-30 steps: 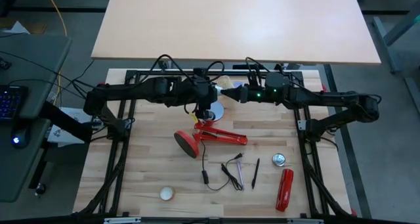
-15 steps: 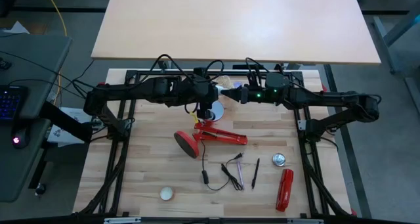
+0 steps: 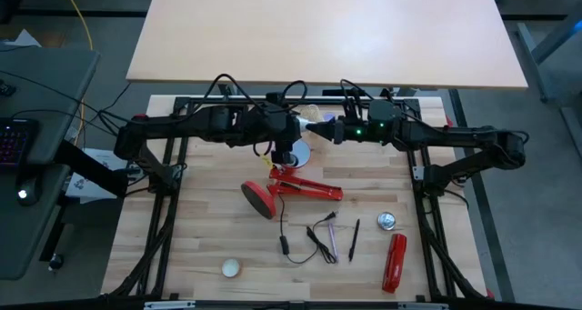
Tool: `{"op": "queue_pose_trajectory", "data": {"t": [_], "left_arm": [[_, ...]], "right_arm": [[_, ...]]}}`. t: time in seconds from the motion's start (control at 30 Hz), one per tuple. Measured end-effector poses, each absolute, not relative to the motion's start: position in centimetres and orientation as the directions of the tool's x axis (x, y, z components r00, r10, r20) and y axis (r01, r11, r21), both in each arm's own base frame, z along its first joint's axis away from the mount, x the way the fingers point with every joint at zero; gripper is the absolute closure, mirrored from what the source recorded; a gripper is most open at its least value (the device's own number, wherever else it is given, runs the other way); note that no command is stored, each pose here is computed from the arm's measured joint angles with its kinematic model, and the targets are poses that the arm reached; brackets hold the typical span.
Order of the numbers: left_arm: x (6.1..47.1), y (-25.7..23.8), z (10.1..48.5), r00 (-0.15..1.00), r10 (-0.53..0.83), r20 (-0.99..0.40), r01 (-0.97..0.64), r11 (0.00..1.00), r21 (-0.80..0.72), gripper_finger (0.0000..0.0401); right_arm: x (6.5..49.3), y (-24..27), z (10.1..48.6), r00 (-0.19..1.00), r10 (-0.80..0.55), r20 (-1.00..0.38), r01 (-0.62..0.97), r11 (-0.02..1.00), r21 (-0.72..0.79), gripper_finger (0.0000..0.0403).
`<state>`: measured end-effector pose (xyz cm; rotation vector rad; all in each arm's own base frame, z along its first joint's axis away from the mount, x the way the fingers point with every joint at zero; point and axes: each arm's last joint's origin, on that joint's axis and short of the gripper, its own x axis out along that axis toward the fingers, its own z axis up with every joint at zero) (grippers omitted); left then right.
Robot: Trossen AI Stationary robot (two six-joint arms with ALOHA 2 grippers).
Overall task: Screw lightbulb
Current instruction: Insert the white lightbulb into the desk lamp
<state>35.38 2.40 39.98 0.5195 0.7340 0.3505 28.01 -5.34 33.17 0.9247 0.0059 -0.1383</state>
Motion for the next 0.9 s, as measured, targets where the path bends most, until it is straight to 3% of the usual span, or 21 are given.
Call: {"op": "queue_pose_trajectory", "data": {"t": [0.2, 0.5, 0.73, 0.9], "left_arm": [[35.1, 2.4, 40.2, 0.682, 0.476, -0.555, -0.131, 0.826, 0.548, 0.0109], [32.6, 2.3, 44.5, 0.683, 0.479, -0.552, -0.184, 0.844, 0.504, 0.0107], [27.2, 2.1, 47.0, 0.758, 0.395, -0.519, -0.327, 0.919, 0.221, 0.0107], [24.7, 2.1, 46.2, 0.882, 0.409, -0.233, -0.424, 0.905, -0.016, 0.0107]], "right_arm": [[28.0, -5.5, 33.2, 0.991, -0.122, -0.056, 0.118, 0.597, 0.794, 0.0299], [27.2, -6.7, 34.0, 0.985, -0.173, -0.019, 0.126, 0.634, 0.763, 0.0299], [25.2, -7.1, 35.9, 0.981, -0.188, 0.055, 0.097, 0.710, 0.698, 0.0299], [25.2, -6.9, 36.6, 0.985, -0.113, 0.127, -0.001, 0.743, 0.669, 0.0299]]}}
